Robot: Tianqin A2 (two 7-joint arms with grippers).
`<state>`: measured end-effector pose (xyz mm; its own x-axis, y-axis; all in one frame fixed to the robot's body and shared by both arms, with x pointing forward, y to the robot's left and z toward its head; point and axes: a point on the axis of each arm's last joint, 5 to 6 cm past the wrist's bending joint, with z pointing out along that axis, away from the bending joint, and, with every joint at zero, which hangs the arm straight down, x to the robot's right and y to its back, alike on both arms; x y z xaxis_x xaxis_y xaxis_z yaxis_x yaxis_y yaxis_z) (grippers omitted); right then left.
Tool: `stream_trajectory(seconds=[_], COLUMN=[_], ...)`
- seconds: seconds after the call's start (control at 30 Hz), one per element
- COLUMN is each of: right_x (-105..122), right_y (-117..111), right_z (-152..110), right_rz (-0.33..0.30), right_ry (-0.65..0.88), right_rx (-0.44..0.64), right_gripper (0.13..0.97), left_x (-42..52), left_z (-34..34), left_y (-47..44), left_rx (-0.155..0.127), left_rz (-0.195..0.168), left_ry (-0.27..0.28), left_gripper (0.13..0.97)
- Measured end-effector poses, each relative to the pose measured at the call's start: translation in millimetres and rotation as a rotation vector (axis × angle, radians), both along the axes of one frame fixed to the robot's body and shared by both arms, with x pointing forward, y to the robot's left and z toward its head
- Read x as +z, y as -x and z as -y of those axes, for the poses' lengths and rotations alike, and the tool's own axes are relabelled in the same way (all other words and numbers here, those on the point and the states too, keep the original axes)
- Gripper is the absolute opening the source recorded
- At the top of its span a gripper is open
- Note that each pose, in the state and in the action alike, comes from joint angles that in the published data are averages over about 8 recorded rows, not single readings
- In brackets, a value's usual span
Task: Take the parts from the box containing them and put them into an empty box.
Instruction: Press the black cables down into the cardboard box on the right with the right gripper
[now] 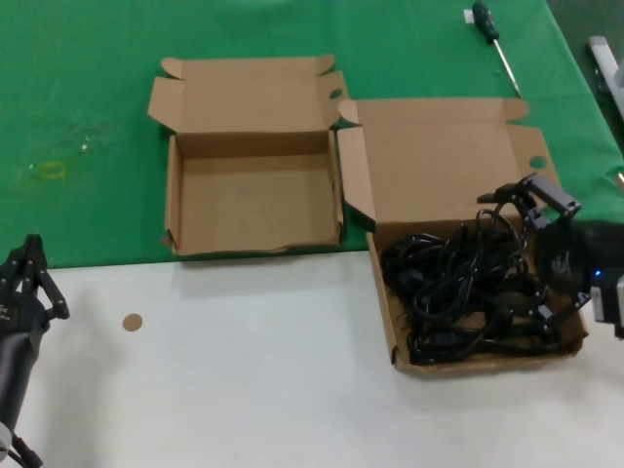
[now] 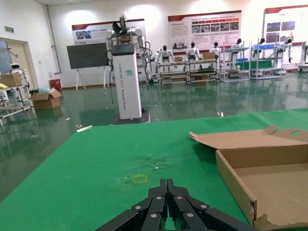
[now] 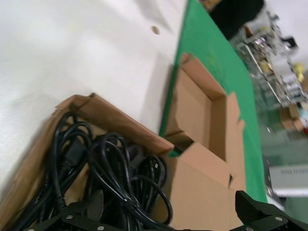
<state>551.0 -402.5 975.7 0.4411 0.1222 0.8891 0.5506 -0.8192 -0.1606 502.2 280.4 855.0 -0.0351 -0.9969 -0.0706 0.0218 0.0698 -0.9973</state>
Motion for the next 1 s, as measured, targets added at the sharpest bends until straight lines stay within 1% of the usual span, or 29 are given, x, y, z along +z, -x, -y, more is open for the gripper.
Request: stream_trajectory(seconds=[0.27, 0.63, 0.8, 0.93, 1.0], right_x=[-3.9, -12.8, -15.6, -18.6, -20.3], right_y=[-11.3, -28.2, -33.1, -34.4, -34.5], right_z=[-7.0, -6.4, -4.2, -3.0, -2.7], right_rz=[0.023, 0.065, 0.079, 0.078, 0.075], right_ry=[0.090, 0.149, 0.168, 0.177, 0.180], right_rx=[0.083, 0.108, 0.105, 0.104, 0.104], right_gripper=[0.964, 0.955, 0.907, 0.878, 0.841], left_x=[0.0, 0.0, 0.0, 0.0, 0.0], left_z=[0.0, 0.0, 0.0, 0.0, 0.0], left_y=[0.0, 0.0, 0.0, 0.0, 0.0], left_rx=[0.000, 0.000, 0.000, 0.000, 0.000], left_rz=[0.000, 0.000, 0.000, 0.000, 0.000], left_ry=[0.000, 0.000, 0.000, 0.000, 0.000], left_gripper=[0.152, 0.152, 0.152, 0.152, 0.152])
